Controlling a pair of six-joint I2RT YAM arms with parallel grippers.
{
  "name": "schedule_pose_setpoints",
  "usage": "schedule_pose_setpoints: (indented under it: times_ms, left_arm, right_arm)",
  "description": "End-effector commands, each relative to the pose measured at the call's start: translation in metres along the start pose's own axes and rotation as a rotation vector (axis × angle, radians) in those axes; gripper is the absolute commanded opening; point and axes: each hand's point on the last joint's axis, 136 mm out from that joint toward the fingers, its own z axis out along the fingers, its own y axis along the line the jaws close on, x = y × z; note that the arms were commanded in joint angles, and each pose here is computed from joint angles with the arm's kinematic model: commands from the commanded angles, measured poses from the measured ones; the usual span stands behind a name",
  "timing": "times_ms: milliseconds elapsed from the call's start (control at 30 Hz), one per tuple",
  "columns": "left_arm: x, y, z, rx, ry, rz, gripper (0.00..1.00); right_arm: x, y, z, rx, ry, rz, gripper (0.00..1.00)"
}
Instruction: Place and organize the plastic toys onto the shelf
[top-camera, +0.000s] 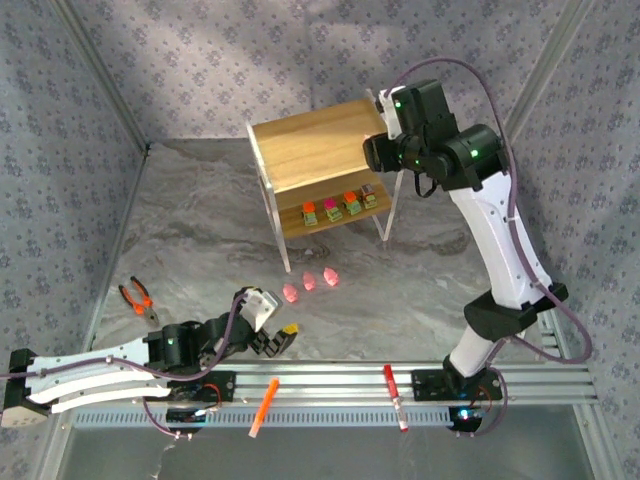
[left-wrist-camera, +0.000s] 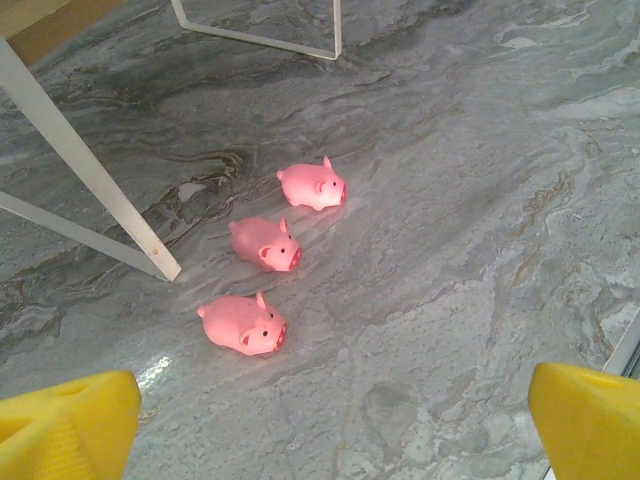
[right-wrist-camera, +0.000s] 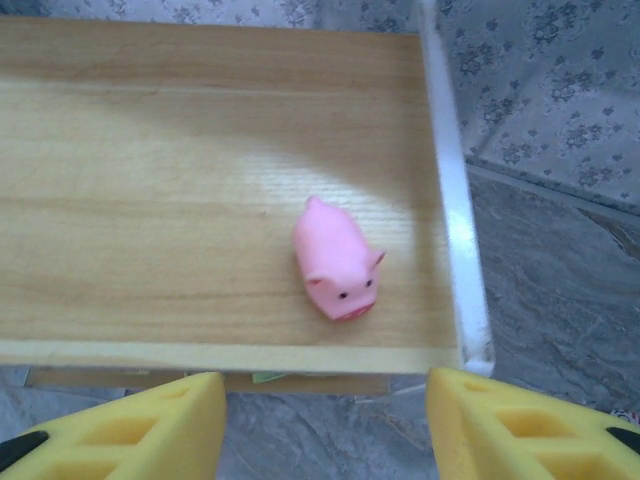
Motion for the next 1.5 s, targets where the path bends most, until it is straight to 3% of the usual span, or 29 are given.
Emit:
schedule_pose_setpoints:
  times_ms: [0, 267, 633, 1033, 1467]
  left_arm:
    - [-0.002, 0.002, -0.001, -0.016, -0.010, 0.004, 1.00]
    - [-0.002, 0.002, -0.001, -0.016, -0.009, 0.006, 1.00]
    - [-0.004, 0.009, -0.004, -0.047, -0.030, -0.014, 1.00]
    - [-0.004, 0.040, -0.008, -0.226, -0.036, -0.060, 1.00]
    - [-0.001, 0.049, -0.009, -0.302, 0.008, -0.075, 1.00]
  right_arm:
    - [0.003, 0.008, -0.010, 0.009, -0.027, -0.018, 0.56]
    - [0.031, 0.037, -0.021, -0.028, -0.051, -0.053, 0.53]
    - [0.101, 0.075, -0.003, -0.105, 0.005, -0.058, 0.53]
    - [0.186, 0.123, 0.050, -0.189, 0.148, -0.002, 0.53]
    - [0.258, 0.154, 0.108, -0.205, 0.298, 0.026, 0.52]
